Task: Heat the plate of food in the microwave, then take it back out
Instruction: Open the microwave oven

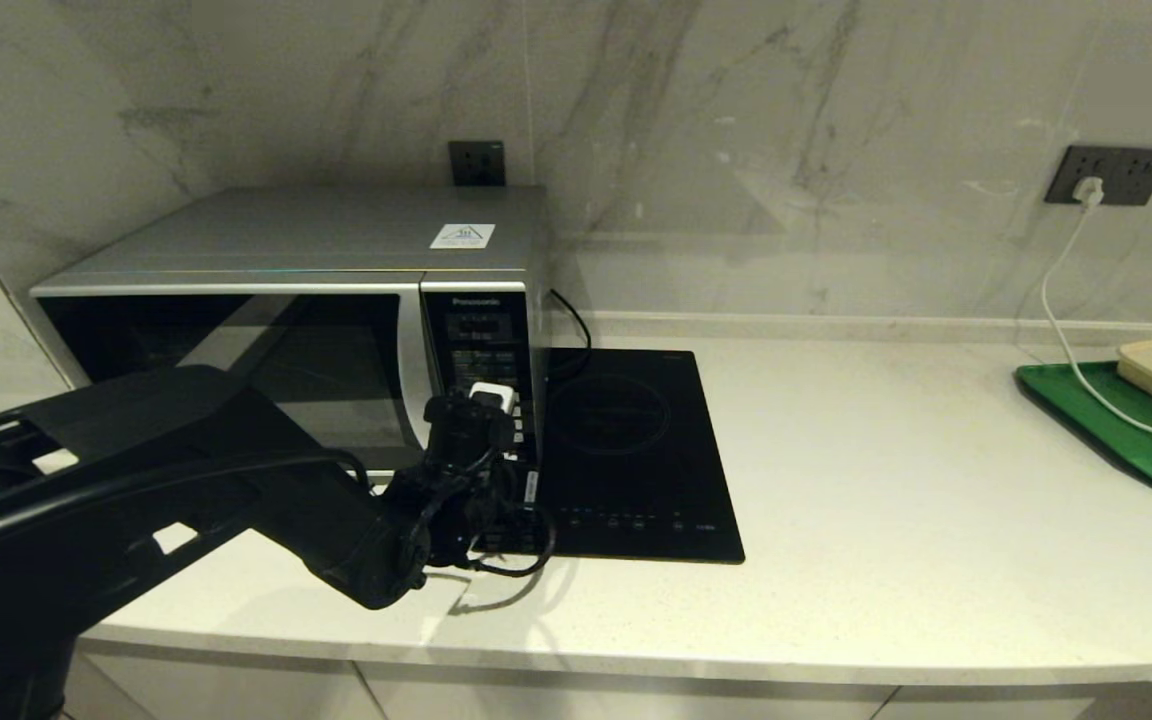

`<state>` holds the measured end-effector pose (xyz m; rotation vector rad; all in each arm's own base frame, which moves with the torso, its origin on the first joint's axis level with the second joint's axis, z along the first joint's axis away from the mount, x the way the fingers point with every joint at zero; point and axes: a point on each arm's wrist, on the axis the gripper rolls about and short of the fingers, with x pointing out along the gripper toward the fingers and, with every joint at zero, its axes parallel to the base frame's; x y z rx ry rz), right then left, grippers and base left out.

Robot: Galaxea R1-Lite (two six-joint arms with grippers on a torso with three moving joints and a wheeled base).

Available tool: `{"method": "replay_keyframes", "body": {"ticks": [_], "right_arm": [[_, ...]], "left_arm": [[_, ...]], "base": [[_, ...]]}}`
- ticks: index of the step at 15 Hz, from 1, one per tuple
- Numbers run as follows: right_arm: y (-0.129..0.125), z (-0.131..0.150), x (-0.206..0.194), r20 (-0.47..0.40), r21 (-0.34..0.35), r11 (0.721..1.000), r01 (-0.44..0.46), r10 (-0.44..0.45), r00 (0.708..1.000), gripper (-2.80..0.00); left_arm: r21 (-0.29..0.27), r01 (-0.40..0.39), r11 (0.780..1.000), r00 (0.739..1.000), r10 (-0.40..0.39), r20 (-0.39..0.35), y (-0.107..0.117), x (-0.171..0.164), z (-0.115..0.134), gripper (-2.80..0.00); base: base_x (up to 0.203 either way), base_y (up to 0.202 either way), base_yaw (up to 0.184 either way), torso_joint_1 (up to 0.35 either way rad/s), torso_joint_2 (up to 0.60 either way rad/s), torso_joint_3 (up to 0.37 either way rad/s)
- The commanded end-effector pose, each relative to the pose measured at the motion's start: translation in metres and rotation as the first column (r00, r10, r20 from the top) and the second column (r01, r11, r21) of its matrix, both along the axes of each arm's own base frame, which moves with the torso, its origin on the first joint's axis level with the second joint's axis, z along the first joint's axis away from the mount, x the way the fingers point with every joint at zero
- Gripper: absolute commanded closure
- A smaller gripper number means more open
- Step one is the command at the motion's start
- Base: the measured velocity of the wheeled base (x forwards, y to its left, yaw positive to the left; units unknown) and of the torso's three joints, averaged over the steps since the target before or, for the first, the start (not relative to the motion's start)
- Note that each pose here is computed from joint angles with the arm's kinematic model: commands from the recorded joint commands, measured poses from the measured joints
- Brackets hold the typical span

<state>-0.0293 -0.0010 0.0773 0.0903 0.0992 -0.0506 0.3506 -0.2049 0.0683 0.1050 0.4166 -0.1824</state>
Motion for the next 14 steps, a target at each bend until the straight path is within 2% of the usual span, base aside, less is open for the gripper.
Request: {"method": "replay_keyframes", "body": {"ticks": [1, 14], "right_arm": [[0.0, 0.0, 0.0, -0.001, -0.001, 1.0, 0.0, 0.0, 1.0, 0.0], [0.0, 0.0, 0.0, -0.001, 0.0, 1.0, -0.001, 0.001, 1.0, 0.0]], "left_arm": [[-0.001, -0.002, 1.0, 1.0, 0.002, -0.001, -0.0006, 0.0008, -0.0021, 0.0], [0.0, 0.002, 1.0, 1.0, -0.002, -0.005, -0.002, -0.0005, -0.0034, 0.0]], "base": [[0.0, 0.0, 0.0, 0.0, 0.0, 0.0], [0.0, 0.0, 0.0, 0.0, 0.0, 0.0]]}}
